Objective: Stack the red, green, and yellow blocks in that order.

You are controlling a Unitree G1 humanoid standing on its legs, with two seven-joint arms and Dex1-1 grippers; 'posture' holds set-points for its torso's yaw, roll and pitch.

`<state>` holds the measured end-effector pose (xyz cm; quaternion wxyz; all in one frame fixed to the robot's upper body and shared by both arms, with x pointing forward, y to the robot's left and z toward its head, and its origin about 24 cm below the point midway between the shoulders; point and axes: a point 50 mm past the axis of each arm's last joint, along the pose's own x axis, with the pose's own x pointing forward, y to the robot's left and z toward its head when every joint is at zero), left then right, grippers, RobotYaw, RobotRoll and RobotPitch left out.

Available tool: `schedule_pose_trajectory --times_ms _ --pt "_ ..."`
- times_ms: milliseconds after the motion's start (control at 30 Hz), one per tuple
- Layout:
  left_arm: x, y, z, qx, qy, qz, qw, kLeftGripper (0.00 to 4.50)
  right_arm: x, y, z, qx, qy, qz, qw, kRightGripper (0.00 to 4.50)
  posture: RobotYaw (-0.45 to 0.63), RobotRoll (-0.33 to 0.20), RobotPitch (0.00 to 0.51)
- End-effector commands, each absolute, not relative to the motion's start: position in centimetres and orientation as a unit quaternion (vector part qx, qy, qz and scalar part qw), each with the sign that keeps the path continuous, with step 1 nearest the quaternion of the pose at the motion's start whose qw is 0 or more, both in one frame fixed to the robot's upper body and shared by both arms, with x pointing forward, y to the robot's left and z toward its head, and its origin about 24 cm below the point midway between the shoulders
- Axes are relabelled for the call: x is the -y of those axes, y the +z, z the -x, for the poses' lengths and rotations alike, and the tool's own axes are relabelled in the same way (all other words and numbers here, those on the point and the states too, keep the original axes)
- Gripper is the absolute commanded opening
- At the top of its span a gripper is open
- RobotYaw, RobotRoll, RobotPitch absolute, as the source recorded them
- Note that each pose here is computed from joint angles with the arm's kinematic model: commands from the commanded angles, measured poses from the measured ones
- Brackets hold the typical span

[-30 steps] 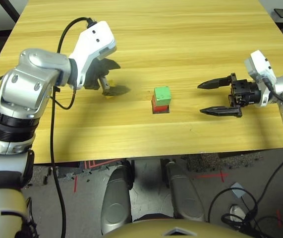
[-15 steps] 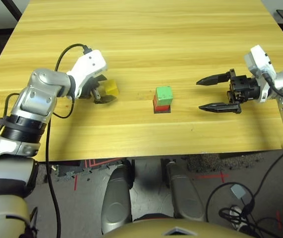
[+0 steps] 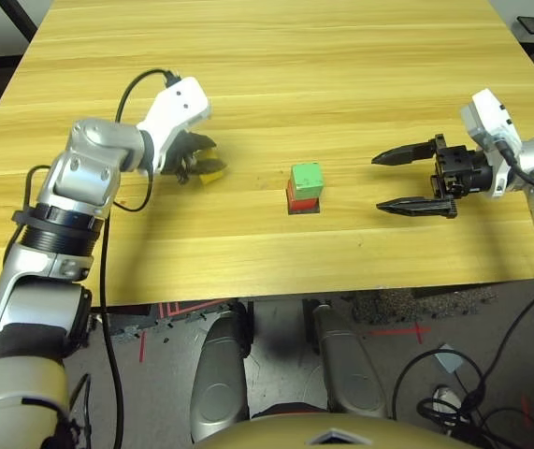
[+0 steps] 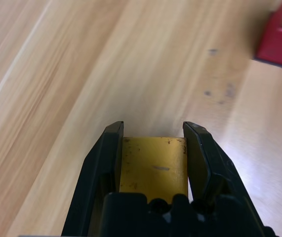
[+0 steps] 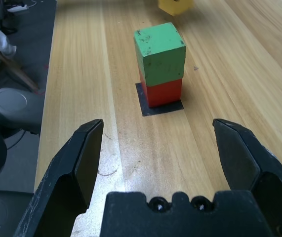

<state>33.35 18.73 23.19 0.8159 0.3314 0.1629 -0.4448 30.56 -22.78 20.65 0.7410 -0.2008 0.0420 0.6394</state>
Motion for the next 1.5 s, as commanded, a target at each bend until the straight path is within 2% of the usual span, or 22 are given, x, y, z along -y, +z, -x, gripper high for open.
schedule_pose_trajectory --times_ms 33,133,267,667,967,1500 --pt "-18.2 24.8 -31.9 -0.189 -0.477 -0.347 0.785 1.95 22.8 20.3 -30.4 -0.042 0.64 0.202 0.74 4.5 0.04 0.023 0.266" --pt "-18.1 26.1 -31.3 -0.194 -0.483 -0.356 0.776 1.95 22.7 20.2 -30.4 -0.04 0.639 0.199 0.742 4.5 0.04 0.029 0.264" --pt "-16.7 28.0 -31.1 -0.163 -0.49 -0.35 0.781 1.95 22.6 19.9 -30.4 -0.04 0.639 0.196 0.743 4.5 0.04 0.036 0.263" --pt "-9.9 32.0 -29.6 -0.078 -0.56 -0.341 0.751 1.95 22.1 19.0 -30.4 -0.036 0.638 0.186 0.746 4.5 0.04 0.061 0.245" --pt "-6.6 31.4 -28.8 -0.067 -0.609 -0.343 0.712 1.95 21.9 18.7 -30.3 -0.031 0.635 0.182 0.75 4.5 0.02 0.072 0.242" --pt "-5.2 28.0 -29.8 -0.076 -0.619 -0.361 0.693 1.95 22.0 18.5 -29.8 -0.031 0.628 0.177 0.757 4.5 -0.02 0.065 0.258"
